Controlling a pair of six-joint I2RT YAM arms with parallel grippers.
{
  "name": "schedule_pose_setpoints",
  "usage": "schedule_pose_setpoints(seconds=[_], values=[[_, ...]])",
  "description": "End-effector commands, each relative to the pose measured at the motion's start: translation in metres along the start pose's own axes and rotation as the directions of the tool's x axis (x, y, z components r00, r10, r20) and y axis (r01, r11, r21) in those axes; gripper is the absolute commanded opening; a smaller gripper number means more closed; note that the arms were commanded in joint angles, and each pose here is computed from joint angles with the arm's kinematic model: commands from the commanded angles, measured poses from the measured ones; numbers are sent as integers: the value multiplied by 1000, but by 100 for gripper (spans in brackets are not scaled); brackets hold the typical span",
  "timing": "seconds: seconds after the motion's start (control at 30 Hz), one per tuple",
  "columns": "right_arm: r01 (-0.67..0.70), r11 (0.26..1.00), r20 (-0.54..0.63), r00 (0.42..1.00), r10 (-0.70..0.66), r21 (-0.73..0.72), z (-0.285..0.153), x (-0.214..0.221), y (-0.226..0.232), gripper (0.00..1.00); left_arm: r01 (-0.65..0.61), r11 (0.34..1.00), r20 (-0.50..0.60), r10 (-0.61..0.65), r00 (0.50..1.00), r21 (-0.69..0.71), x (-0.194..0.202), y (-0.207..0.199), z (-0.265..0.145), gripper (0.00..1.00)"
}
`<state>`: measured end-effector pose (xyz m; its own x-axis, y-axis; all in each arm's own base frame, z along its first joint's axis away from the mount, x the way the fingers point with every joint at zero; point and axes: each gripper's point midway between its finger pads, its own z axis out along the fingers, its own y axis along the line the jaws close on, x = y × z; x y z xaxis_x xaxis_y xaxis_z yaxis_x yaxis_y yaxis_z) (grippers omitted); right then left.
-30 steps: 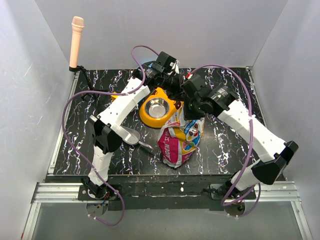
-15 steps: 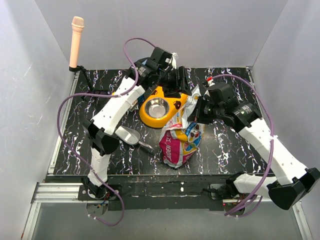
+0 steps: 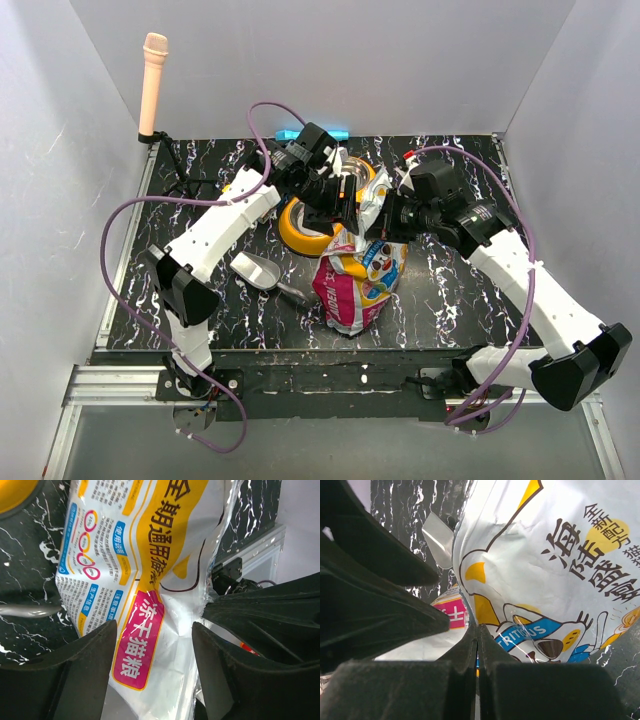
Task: Serve the pet food
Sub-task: Open the pet food bag at the center of the board.
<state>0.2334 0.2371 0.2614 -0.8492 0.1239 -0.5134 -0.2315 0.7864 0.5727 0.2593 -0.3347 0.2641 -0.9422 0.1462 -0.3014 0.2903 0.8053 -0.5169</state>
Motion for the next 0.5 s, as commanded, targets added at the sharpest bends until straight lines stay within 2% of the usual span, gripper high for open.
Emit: schedule_pose_setpoints(seconds=[0.0,0.07,0.1,0.13,0.27,0.47], values=[[29,999,18,999,-28,-41,-6,-8,10,1,-31,994,-10,32,999,103,7,-20,-13,61],[28,999,6,1000,-27,-38,-4,-6,10,1,-39,991,-8,40,999,124,2,-24,-10,64],[29,999,4,1000,-29,-43,-4,-6,10,1,-42,990,-4,42,999,135,1,-27,-8,72],[28,999,4,1000,-28,-44,-4,-5,11,1,-42,990,2,42,999,138,-2,-27,-7,73],[32,998,6,999,-32,-49,-5,-6,12,1,-38,990,3,38,999,138,-5,-27,0,73],[44,997,9,999,-43,-62,-8,-7,15,1,-24,995,2,24,1000,94,-5,-16,10,67]])
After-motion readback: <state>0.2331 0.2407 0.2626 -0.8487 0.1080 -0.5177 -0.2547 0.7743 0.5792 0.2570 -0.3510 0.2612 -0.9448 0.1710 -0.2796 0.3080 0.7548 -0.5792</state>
